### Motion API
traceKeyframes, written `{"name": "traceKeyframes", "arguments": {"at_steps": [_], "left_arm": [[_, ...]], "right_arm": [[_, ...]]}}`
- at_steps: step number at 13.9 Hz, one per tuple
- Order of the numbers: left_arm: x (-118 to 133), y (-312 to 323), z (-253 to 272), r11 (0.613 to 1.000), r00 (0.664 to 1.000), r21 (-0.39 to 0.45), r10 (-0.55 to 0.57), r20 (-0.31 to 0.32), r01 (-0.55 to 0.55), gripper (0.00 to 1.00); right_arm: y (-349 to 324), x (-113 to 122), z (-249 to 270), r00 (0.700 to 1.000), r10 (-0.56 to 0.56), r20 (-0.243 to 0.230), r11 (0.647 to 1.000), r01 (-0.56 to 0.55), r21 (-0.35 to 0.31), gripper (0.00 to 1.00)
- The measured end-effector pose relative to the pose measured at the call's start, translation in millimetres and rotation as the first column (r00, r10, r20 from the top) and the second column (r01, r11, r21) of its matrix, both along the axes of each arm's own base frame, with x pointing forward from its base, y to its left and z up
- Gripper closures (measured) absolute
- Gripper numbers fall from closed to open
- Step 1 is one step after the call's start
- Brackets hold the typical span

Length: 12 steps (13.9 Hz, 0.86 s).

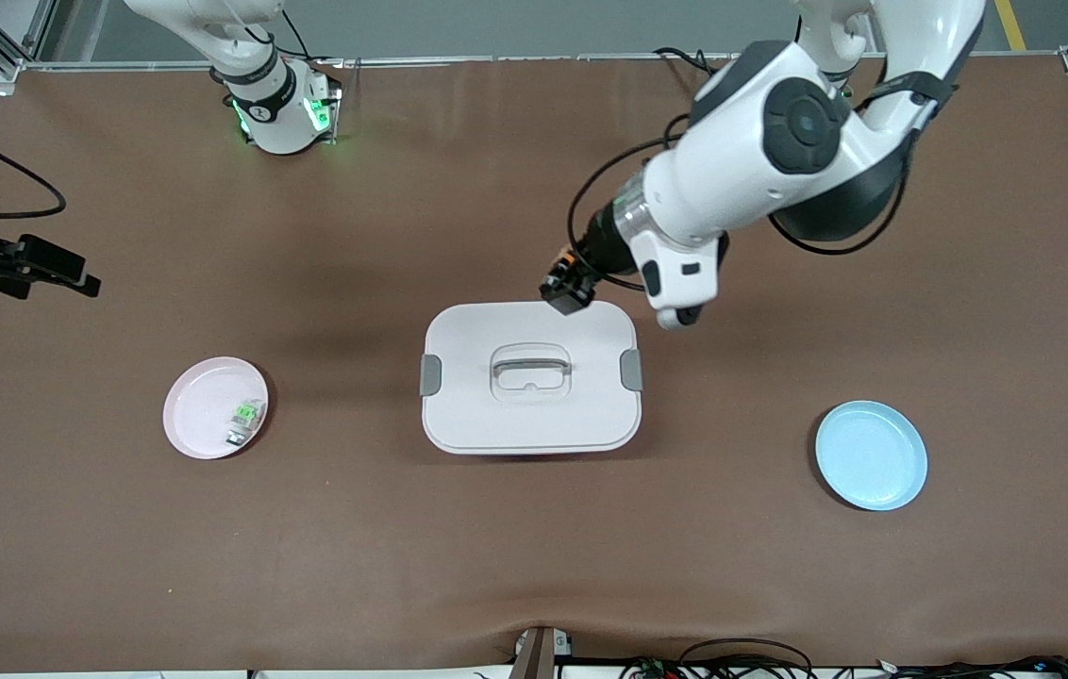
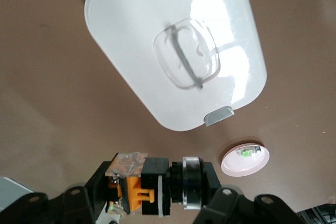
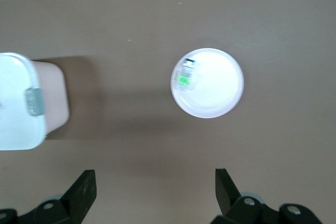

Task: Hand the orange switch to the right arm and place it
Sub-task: 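Lift the orange switch and carry it over the white box, then hold the switch up while the right gripper reaches toward it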

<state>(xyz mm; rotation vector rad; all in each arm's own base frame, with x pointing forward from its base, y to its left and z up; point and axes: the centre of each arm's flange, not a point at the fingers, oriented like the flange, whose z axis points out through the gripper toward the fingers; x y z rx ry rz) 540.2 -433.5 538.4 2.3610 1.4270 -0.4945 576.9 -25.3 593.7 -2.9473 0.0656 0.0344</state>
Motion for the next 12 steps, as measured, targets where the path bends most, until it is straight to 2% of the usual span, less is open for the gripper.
{"name": "traceKeyframes", "arguments": {"at_steps": [3,7,10,12], "left_arm": [[-15.1,-18.4,-2.9,1.0,0.999,0.01,0.012,-0.029,-0.011,0.28],[-27.9,-33.2,-3.3,1.0,0.998,-0.006,-0.001,-0.059,0.0,0.28],[-28.1,-34.2,-4.6,1.0,0.997,-0.015,0.001,-0.073,-0.002,0.28],[-26.7,-34.7,-7.4,1.0,0.997,-0.017,0.001,-0.078,-0.003,0.28]], "right_arm": [[15.4,0.4,2.9,1.0,-0.026,-0.002,0.99,0.026,0.141,0.0],[38.9,-3.1,1.6,0.995,-0.098,0.022,0.964,0.089,0.252,0.0],[66.2,-22.8,-9.6,0.99,-0.132,0.039,0.942,0.113,0.316,0.0],[79.1,-40.8,-17.2,0.986,-0.166,0.033,0.911,0.141,0.388,0.0]]}}
